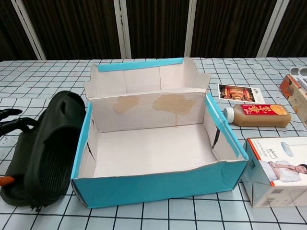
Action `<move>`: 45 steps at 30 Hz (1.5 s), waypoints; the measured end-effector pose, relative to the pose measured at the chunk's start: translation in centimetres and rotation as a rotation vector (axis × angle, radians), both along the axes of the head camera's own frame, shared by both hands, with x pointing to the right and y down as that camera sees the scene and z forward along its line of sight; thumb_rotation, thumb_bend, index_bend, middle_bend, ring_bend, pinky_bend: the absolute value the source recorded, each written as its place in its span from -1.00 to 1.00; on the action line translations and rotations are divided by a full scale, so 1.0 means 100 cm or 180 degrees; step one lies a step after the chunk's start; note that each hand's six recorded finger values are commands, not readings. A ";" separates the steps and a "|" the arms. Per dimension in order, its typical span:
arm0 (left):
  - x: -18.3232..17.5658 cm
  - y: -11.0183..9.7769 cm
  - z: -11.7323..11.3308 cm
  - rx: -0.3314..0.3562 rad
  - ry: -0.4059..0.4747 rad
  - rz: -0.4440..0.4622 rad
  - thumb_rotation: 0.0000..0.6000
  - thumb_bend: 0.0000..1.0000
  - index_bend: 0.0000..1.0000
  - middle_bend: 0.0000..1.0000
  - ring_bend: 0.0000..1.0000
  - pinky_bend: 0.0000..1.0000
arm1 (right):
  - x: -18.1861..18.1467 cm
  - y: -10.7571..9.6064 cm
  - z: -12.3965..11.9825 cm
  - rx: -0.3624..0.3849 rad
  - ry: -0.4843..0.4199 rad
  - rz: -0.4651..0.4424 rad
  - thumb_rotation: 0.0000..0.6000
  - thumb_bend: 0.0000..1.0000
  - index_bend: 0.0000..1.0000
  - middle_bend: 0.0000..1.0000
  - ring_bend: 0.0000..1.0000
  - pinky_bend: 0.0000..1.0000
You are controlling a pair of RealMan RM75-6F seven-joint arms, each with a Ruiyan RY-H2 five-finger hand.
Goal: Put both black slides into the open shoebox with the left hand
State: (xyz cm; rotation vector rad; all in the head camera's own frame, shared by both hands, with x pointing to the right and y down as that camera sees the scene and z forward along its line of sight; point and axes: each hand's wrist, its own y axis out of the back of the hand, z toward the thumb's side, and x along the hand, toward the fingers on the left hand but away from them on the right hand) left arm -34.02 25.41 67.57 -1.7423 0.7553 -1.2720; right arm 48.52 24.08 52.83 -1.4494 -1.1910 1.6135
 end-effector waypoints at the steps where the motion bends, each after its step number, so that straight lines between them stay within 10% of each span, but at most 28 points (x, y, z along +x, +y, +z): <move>1: 0.000 0.000 -0.001 0.0003 0.0028 -0.0005 1.00 -0.58 -0.68 -0.45 -1.00 -0.97 | 0.000 0.000 0.000 0.0002 0.0000 -0.0003 1.00 -0.53 -0.66 -0.67 -0.63 -0.62; 17: -0.007 0.002 -0.011 0.0053 -0.0072 -0.0015 0.52 -0.68 -0.76 -0.64 -1.00 -0.97 | -0.003 0.000 0.002 -0.0028 -0.0003 -0.0026 1.00 -0.53 -0.66 -0.67 -0.60 -0.60; 45: -0.003 0.004 0.000 0.0099 -0.0275 0.0082 0.57 -0.56 -0.73 -0.46 -1.00 -0.97 | -0.002 0.000 0.005 -0.0092 -0.0077 -0.0015 1.00 -0.53 -0.66 -0.67 -0.59 -0.60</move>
